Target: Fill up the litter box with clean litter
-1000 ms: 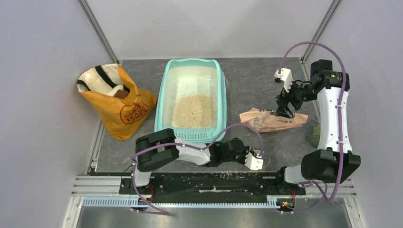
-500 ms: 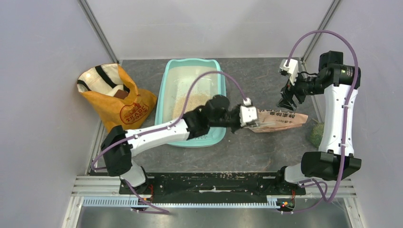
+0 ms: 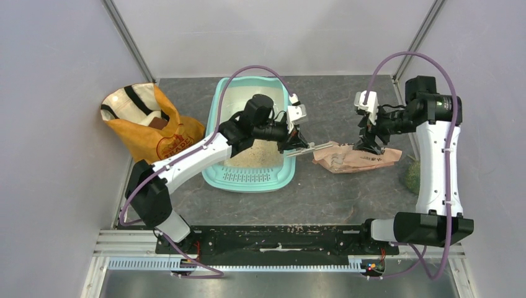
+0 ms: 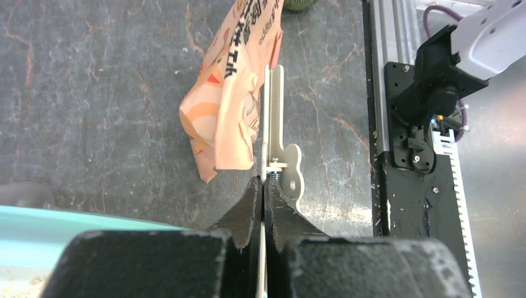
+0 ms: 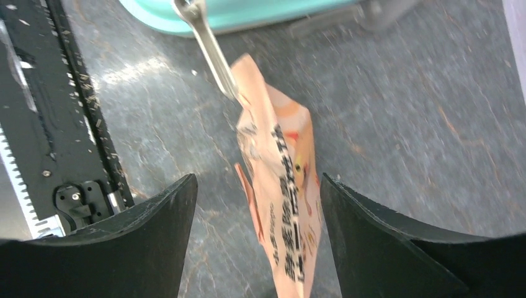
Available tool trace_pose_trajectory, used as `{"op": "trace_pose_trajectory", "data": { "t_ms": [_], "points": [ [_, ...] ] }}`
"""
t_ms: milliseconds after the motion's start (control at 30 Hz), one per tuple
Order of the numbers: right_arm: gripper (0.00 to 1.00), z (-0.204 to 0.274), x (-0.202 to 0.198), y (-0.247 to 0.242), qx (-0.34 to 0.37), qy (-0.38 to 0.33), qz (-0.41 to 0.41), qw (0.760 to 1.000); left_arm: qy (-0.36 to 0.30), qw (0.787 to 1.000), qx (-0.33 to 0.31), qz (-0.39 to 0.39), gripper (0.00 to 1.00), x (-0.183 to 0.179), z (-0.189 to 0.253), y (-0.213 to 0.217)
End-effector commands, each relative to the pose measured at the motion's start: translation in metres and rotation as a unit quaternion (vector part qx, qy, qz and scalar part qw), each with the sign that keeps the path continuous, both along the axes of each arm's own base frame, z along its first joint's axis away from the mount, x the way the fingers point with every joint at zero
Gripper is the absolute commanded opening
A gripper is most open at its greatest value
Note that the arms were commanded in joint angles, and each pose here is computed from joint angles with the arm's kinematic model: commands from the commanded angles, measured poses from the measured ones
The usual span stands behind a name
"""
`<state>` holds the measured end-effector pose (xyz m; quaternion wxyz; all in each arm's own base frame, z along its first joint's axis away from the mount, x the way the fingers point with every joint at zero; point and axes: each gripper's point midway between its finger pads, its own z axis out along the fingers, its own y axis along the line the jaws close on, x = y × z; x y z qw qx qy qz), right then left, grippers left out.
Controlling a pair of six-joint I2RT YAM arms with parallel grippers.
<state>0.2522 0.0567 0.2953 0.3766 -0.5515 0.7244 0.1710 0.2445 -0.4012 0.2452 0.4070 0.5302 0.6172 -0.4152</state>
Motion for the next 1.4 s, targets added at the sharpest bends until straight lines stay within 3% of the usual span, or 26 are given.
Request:
{"op": "trace_pose_trajectory", "data": {
  "t_ms": [0, 300, 667, 800, 933, 967, 1033, 1133, 1200, 1367],
  "points": [
    [0.79, -0.005, -0.042, 0.038, 0.058, 0.102, 0.051, 0.992, -0.028, 0.997, -0.045, -0.055, 0.02, -0.013, 0.046, -0.007],
    [0.73, -0.015, -0.049, 0.060, 0.053, 0.129, 0.102, 0.985, -0.047, 0.994, -0.074, -0.058, 0.02, -0.005, 0.064, -0.018],
    [0.44, -0.020, -0.045, 0.071, 0.052, 0.144, 0.117, 0.981, -0.049, 0.992, -0.098, -0.058, 0.02, -0.001, 0.074, -0.025],
    [0.42, -0.022, -0.045, 0.072, 0.047, 0.144, 0.122, 0.981, -0.045, 0.992, -0.104, -0.058, 0.02, -0.002, 0.078, -0.026],
    [0.28, -0.021, -0.041, 0.073, 0.045, 0.138, 0.121, 0.982, -0.042, 0.992, -0.101, -0.059, 0.02, -0.003, 0.077, -0.025],
    [0.23, -0.021, -0.041, 0.073, 0.044, 0.138, 0.121, 0.982, -0.039, 0.993, -0.097, -0.057, 0.04, -0.003, 0.075, -0.024],
    [0.12, -0.021, -0.040, 0.072, 0.041, 0.139, 0.119, 0.982, -0.032, 0.995, -0.084, -0.048, 0.32, -0.001, 0.074, -0.021],
    [0.11, -0.021, -0.039, 0.069, 0.033, 0.132, 0.121, 0.983, -0.014, 0.996, -0.070, -0.049, 0.59, -0.002, 0.071, -0.007],
    [0.11, -0.021, -0.040, 0.069, 0.031, 0.128, 0.124, 0.984, -0.019, 0.996, -0.070, -0.056, 0.69, -0.007, 0.073, 0.002],
    [0.11, -0.021, -0.039, 0.070, 0.031, 0.128, 0.126, 0.983, -0.004, 0.993, -0.077, -0.092, 0.78, -0.024, 0.076, 0.003]
  ]
}}
